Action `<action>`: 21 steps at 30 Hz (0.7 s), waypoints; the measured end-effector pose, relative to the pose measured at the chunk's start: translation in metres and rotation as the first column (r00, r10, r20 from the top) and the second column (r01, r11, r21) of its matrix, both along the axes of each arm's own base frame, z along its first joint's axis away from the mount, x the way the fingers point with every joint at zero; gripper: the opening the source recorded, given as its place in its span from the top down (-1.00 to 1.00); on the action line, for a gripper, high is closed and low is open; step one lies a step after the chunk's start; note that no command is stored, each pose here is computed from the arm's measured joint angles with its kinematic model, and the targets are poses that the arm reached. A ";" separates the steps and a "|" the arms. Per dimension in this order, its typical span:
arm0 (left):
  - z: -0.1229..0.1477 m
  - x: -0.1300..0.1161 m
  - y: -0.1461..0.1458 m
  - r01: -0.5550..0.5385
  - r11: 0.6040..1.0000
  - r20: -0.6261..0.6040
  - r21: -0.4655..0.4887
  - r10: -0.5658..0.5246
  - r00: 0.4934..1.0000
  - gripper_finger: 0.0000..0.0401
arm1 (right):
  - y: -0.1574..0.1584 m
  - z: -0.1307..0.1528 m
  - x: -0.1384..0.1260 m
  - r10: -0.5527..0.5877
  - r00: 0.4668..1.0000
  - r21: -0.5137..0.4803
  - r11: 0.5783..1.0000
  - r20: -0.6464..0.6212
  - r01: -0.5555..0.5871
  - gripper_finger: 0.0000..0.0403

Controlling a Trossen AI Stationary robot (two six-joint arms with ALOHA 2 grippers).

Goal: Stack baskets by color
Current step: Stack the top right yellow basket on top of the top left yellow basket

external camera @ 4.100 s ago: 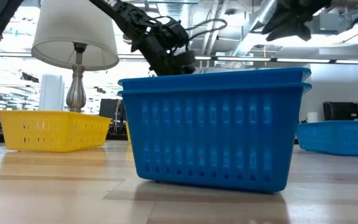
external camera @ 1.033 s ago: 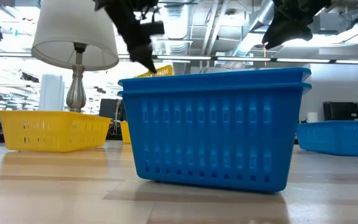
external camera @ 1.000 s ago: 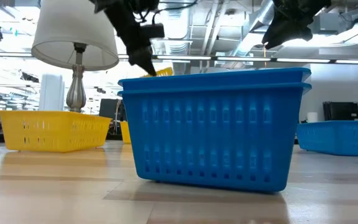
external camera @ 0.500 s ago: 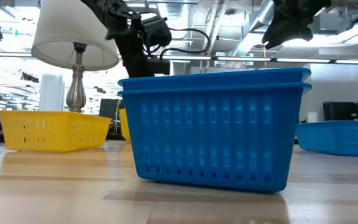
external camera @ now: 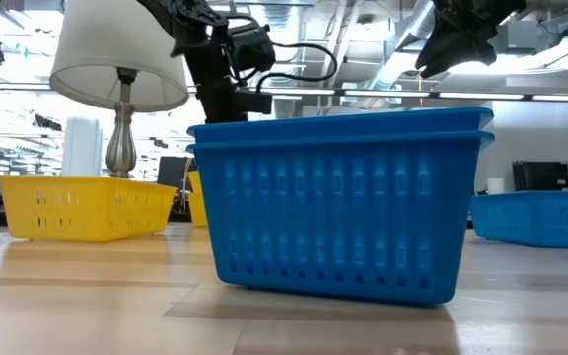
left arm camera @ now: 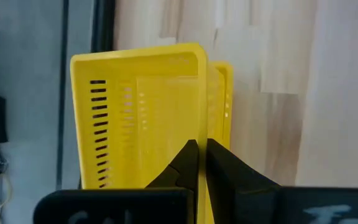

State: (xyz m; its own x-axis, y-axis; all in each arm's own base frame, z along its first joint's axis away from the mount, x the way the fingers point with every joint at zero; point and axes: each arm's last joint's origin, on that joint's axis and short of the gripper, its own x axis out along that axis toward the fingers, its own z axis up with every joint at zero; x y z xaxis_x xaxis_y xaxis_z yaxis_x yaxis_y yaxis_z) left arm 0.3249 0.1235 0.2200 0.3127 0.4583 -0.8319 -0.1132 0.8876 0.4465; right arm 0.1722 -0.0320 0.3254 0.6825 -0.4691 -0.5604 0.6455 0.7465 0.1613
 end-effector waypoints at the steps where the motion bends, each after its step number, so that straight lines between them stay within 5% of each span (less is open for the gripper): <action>1: 0.000 0.000 0.001 0.006 1.000 0.001 -0.006 -0.006 1.000 1.00 | 0.000 0.000 0.000 0.001 1.000 0.000 1.000 0.000 -0.001 0.22; 13: -0.005 0.000 0.004 0.054 0.996 0.013 -0.071 -0.053 0.999 0.95 | 0.000 -0.001 0.000 0.004 1.000 0.000 1.000 -0.008 -0.004 0.22; 21: -0.006 -0.003 -0.001 0.117 0.991 -0.065 -0.067 -0.121 0.991 0.39 | 0.000 -0.001 0.000 0.004 1.000 0.000 1.000 -0.010 -0.004 0.22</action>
State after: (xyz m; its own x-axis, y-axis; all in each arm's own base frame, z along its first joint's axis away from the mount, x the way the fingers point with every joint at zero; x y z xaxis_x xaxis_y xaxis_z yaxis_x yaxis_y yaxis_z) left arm 0.3216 0.1222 0.2139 0.3026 0.3674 -0.8795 0.0239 0.9195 0.3923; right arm 0.1718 -0.0317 0.3247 0.6786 -0.4664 -0.5675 0.6442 0.7491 0.1547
